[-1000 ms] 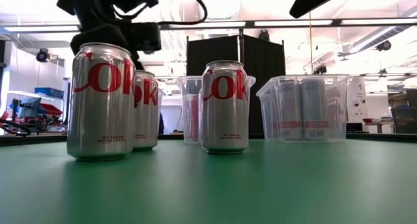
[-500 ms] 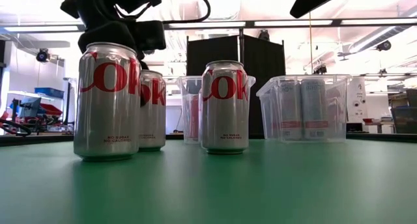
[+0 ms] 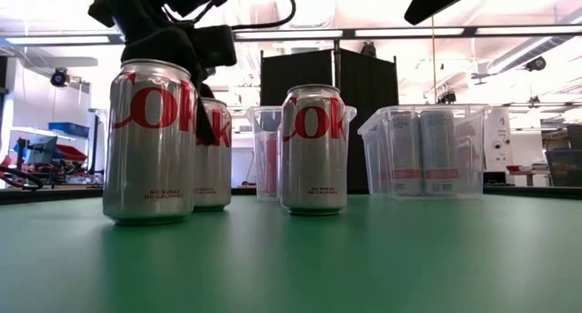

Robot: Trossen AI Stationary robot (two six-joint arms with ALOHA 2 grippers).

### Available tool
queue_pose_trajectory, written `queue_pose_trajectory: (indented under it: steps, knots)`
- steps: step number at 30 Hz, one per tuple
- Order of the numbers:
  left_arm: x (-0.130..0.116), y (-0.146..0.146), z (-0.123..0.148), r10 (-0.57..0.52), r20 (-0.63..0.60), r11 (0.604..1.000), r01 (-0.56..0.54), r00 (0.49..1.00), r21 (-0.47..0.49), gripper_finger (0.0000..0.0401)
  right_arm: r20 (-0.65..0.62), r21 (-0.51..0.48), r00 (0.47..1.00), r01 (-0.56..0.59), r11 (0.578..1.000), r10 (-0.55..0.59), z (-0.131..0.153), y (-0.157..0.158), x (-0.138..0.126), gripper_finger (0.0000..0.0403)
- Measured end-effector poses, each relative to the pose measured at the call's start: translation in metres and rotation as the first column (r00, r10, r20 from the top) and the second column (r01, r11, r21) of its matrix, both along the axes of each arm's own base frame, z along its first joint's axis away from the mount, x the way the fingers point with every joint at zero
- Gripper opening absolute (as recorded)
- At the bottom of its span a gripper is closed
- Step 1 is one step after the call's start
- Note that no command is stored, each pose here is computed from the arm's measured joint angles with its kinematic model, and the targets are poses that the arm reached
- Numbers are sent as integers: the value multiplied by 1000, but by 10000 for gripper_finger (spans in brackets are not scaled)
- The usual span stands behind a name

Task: Sort soda cans
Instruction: Put the top left silver soda can into the top left transparent bin

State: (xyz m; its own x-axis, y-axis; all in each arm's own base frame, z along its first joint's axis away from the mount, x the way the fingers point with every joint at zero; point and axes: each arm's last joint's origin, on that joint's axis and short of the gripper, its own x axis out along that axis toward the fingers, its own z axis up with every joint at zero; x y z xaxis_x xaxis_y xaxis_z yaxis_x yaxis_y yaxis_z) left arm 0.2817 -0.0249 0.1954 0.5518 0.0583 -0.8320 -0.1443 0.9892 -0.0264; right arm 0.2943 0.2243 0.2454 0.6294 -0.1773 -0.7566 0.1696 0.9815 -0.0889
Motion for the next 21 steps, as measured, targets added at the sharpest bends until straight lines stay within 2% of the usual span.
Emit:
queue_pose_trajectory:
  steps: [3,5,9,11,14,16,18,21]
  knots:
    - [-3,1,9,-15,-11,999,16,1000,38,279,0,-1,1000,-1,1000,1,0,0,0,364]
    - [-5,2,28,-21,-7,998,22,1000,63,279,-1,-5,1000,-6,1000,6,0,0,0,364]
    - [-13,4,83,-20,72,996,14,997,87,279,12,4,1000,-5,1000,5,2,0,0,364]
    - [-19,5,112,-34,158,995,19,987,95,279,31,1,1000,-8,1000,8,3,1,2,364]
    - [-35,10,158,-43,293,981,-15,955,195,279,66,-10,998,-9,1000,9,2,1,5,364]
    - [-52,24,179,51,313,939,-152,948,308,279,89,13,996,-1,1000,0,0,1,7,364]
    - [-68,47,193,203,333,865,-328,921,379,279,97,26,995,10,1000,-13,-3,0,8,364]
    - [-87,82,202,379,387,793,-511,840,332,279,97,30,995,18,999,-21,-5,-1,8,364]
